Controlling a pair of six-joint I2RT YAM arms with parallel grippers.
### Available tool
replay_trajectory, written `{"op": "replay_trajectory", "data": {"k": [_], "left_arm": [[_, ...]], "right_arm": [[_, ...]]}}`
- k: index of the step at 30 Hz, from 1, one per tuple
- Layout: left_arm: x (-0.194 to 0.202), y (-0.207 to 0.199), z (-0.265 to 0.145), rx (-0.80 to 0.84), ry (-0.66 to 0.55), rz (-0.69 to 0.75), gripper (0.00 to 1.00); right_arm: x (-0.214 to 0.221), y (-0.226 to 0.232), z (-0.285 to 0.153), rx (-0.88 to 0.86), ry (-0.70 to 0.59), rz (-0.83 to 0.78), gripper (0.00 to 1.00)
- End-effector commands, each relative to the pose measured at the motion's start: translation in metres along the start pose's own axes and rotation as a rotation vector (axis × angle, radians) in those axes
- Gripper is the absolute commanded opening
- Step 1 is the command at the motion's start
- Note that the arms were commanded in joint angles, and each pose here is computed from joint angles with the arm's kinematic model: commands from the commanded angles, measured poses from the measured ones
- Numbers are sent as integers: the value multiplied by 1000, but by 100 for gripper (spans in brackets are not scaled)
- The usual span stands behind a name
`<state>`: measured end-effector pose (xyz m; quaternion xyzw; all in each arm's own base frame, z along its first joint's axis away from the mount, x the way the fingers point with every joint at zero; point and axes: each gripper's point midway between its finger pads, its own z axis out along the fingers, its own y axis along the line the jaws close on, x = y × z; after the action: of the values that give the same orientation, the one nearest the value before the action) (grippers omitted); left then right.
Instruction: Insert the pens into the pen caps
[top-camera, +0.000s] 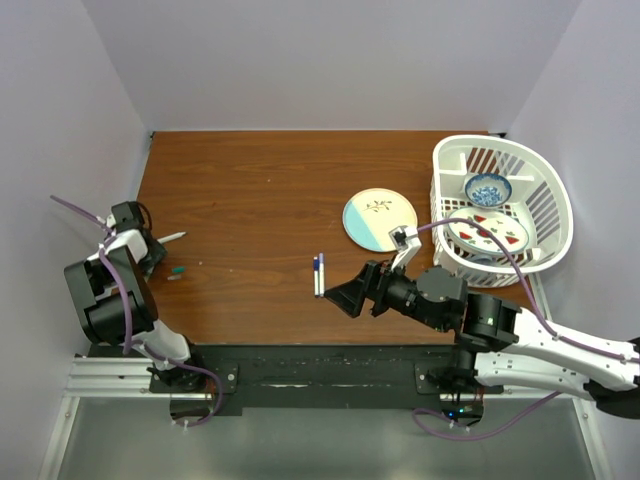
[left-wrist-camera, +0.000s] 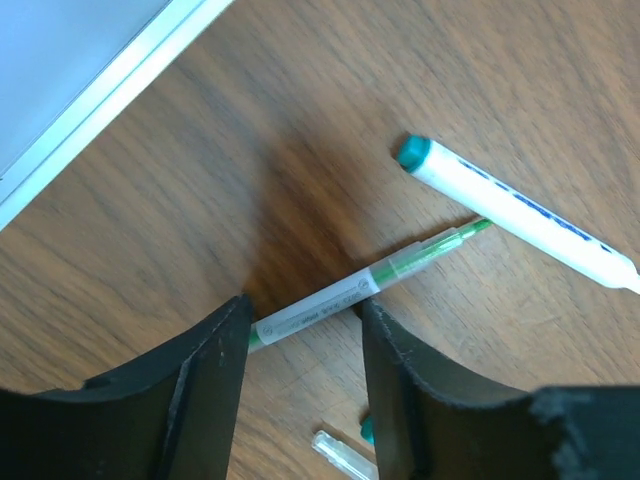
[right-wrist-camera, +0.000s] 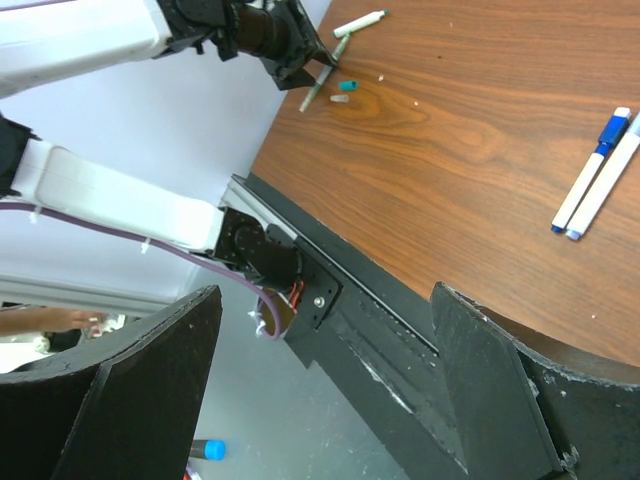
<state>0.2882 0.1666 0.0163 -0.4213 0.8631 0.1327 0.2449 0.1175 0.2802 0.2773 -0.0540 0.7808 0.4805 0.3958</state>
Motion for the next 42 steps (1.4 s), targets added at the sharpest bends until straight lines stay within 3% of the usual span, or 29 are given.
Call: {"op": "replay_trajectory", "data": {"k": [1, 10, 18, 25, 35, 42], "left_arm": [[19, -7, -2, 1, 27, 75, 51], [35, -15, -9, -22, 27, 160, 38], [56, -49, -16, 48, 32, 311, 25], [74, -65, -18, 144, 69, 345, 0], [69, -77, -30, 219, 47, 345, 0], [31, -73, -69, 228, -108, 264, 0]], "right_arm": [[-7, 10, -7, -47, -21, 33, 89], [-12, 12, -14, -67, -43, 58, 88], [-8, 10, -12, -88, -55, 101, 89], [-9, 3, -16, -95, -93, 123, 89], [-17, -6, -21, -65, -139, 85, 90], [-12, -7, -9, -46, -123, 40, 91]]}}
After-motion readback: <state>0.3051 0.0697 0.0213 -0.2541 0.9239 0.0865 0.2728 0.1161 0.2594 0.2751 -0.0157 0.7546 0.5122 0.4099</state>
